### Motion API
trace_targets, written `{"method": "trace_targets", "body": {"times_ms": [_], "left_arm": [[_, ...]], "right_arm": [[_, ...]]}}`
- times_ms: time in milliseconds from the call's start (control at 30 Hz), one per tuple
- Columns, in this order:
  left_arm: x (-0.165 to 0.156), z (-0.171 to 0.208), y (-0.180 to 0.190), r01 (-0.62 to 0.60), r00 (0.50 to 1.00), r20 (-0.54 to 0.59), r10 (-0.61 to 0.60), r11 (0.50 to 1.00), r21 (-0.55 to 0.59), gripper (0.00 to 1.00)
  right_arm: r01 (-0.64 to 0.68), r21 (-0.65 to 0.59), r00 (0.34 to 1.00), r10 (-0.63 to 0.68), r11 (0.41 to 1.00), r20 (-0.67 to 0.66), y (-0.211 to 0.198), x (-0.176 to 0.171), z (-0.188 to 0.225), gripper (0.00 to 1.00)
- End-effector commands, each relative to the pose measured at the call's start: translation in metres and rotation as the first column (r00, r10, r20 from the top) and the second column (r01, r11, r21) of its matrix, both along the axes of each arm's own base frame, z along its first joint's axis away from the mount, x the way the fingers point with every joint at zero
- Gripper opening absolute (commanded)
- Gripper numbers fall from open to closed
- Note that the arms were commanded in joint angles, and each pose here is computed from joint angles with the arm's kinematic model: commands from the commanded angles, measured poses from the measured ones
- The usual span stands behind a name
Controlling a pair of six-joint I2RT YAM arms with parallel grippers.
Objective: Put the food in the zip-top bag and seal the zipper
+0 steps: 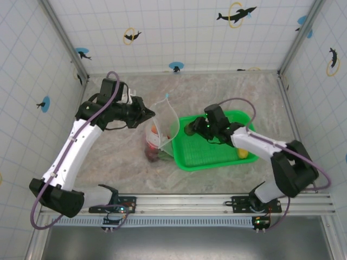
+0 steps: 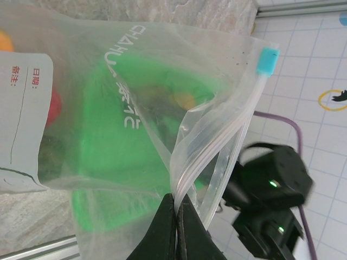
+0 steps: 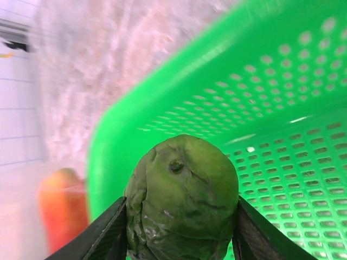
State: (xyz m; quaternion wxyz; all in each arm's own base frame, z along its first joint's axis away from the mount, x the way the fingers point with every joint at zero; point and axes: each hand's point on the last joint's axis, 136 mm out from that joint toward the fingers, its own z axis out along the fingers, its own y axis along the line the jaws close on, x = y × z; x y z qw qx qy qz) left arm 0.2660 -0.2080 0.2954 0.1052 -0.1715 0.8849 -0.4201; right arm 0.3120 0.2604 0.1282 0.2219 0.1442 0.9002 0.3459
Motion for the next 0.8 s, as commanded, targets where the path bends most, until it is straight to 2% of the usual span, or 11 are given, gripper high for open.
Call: {"method": "trace_targets", "body": {"times_ms": [0, 167, 267, 400, 567, 700, 767], "left_arm": [[0.006, 0.001, -0.001, -0.011, 1.0, 0.012, 0.011, 1.0, -0.018, 0.0], [0.013, 0.006, -0.005, -0.012, 0.999, 0.034, 0.014, 0.999, -0.045, 0.0], [0.015, 0.009, -0.009, -0.012, 0.999, 0.038, 0.015, 0.997, -0.072, 0.0], [0.019, 0.009, -0.01, -0.013, 0.999, 0.036, 0.016, 0.998, -0.069, 0.0], [0.019, 0.002, -0.01, -0.006, 1.0, -0.003, 0.006, 0.999, -0.035, 0.0], [0.009, -0.007, -0.001, -0.013, 0.998, -0.057, 0.015, 1.0, 0.028, 0.0], [0.004, -0.009, 0.003, -0.012, 0.997, -0.07, 0.015, 0.999, 0.049, 0.0]], "right_arm": [[0.009, -0.048, 0.996, -0.005, 0.999, 0.092, -0.029, -0.008, 0.032, 0.49], [-0.009, -0.05, 0.943, 0.026, 0.999, 0.332, -0.048, -0.009, 0.131, 0.48], [-0.121, -0.01, 0.894, 0.114, 0.993, 0.434, -0.03, -0.01, 0.189, 0.48], [-0.276, 0.004, 0.824, 0.235, 0.961, 0.515, 0.005, -0.017, 0.24, 0.48], [-0.401, -0.165, 0.74, 0.425, 0.901, 0.521, 0.052, -0.032, 0.245, 0.49], [-0.414, -0.241, 0.742, 0.478, 0.878, 0.469, 0.07, -0.031, 0.223, 0.49], [-0.426, -0.29, 0.718, 0.515, 0.857, 0.467, 0.08, -0.036, 0.215, 0.49]]}}
